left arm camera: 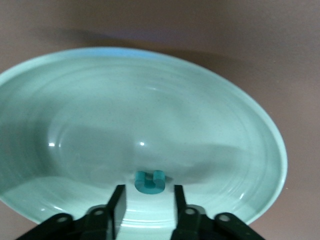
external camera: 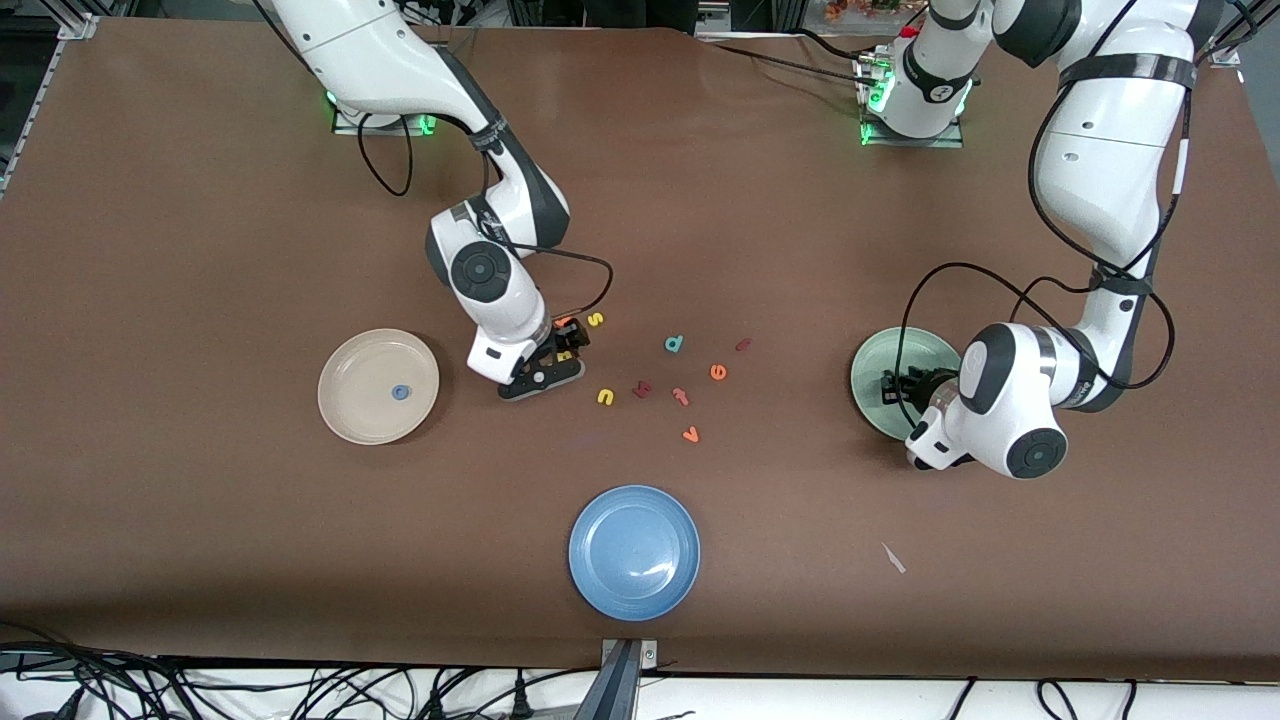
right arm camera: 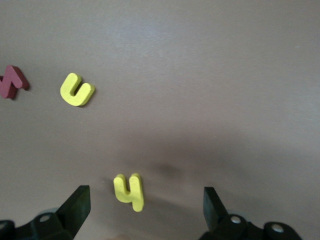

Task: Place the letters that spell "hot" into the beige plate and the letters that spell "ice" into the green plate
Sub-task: 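Move the yellow 4 onto the cream plate while the left gripper grasps red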

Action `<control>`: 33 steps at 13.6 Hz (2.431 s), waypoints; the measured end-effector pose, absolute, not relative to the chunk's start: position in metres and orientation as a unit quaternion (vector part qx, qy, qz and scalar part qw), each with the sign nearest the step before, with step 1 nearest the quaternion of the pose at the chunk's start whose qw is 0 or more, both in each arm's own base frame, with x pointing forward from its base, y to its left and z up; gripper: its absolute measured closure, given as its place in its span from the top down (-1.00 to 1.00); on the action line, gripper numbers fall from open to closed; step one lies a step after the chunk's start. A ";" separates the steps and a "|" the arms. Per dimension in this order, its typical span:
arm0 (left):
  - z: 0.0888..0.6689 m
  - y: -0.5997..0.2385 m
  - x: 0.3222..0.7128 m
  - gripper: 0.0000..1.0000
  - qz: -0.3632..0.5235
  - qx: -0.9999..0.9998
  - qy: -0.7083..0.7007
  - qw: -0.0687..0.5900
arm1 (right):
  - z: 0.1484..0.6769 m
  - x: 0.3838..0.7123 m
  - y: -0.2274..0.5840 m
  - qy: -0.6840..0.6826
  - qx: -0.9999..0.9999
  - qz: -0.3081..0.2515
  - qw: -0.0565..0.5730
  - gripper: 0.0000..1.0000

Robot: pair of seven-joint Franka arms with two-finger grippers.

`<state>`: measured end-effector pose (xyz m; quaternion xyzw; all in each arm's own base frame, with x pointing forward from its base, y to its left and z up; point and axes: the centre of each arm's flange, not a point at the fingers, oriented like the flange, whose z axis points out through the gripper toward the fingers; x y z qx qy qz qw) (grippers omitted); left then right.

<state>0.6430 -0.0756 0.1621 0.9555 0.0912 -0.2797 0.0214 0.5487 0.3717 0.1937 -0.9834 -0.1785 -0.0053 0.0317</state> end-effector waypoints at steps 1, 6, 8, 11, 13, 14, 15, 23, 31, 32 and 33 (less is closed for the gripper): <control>0.164 -0.079 0.643 0.19 -0.281 0.956 0.088 0.023 | 0.192 0.548 0.376 -0.182 -0.983 -0.006 0.032 1.00; 0.204 -0.150 0.639 1.00 -0.278 0.959 0.036 0.045 | 0.189 0.548 0.377 -0.189 -0.981 -0.005 0.030 0.89; 0.218 -0.194 0.630 1.00 -0.276 0.959 0.001 0.056 | 0.185 0.548 0.377 -0.191 -0.981 -0.003 0.028 0.81; 0.225 -0.261 0.612 1.00 -0.255 0.964 -0.055 0.054 | 0.179 0.546 0.377 -0.193 -0.981 0.001 0.025 0.67; 0.224 -0.318 0.593 0.96 -0.223 0.968 -0.102 0.044 | 0.174 0.544 0.379 -0.198 -0.980 0.004 0.023 0.57; 0.219 -0.348 0.579 0.95 -0.205 0.969 -0.136 0.027 | 0.174 0.542 0.380 -0.200 -0.980 0.004 0.022 0.43; 0.214 -0.378 0.561 0.89 -0.188 0.966 -0.175 0.005 | 0.174 0.541 0.382 -0.201 -0.979 0.003 0.022 0.42; 0.190 -0.385 0.550 0.76 -0.172 0.918 -0.353 -0.047 | 0.178 0.543 0.384 -0.210 -0.977 -0.003 0.017 -0.46; 0.177 -0.384 0.550 0.14 -0.171 0.891 -0.417 -0.053 | 0.235 0.612 0.294 -0.189 -0.982 0.006 -0.028 -0.46; 0.176 -0.384 0.549 0.08 -0.171 0.891 -0.418 -0.053 | 0.238 0.618 0.280 -0.181 -0.983 0.006 -0.034 -0.46; 0.175 -0.385 0.548 0.07 -0.172 0.890 -0.419 -0.053 | 0.238 0.621 0.268 -0.173 -0.984 0.007 -0.040 -0.46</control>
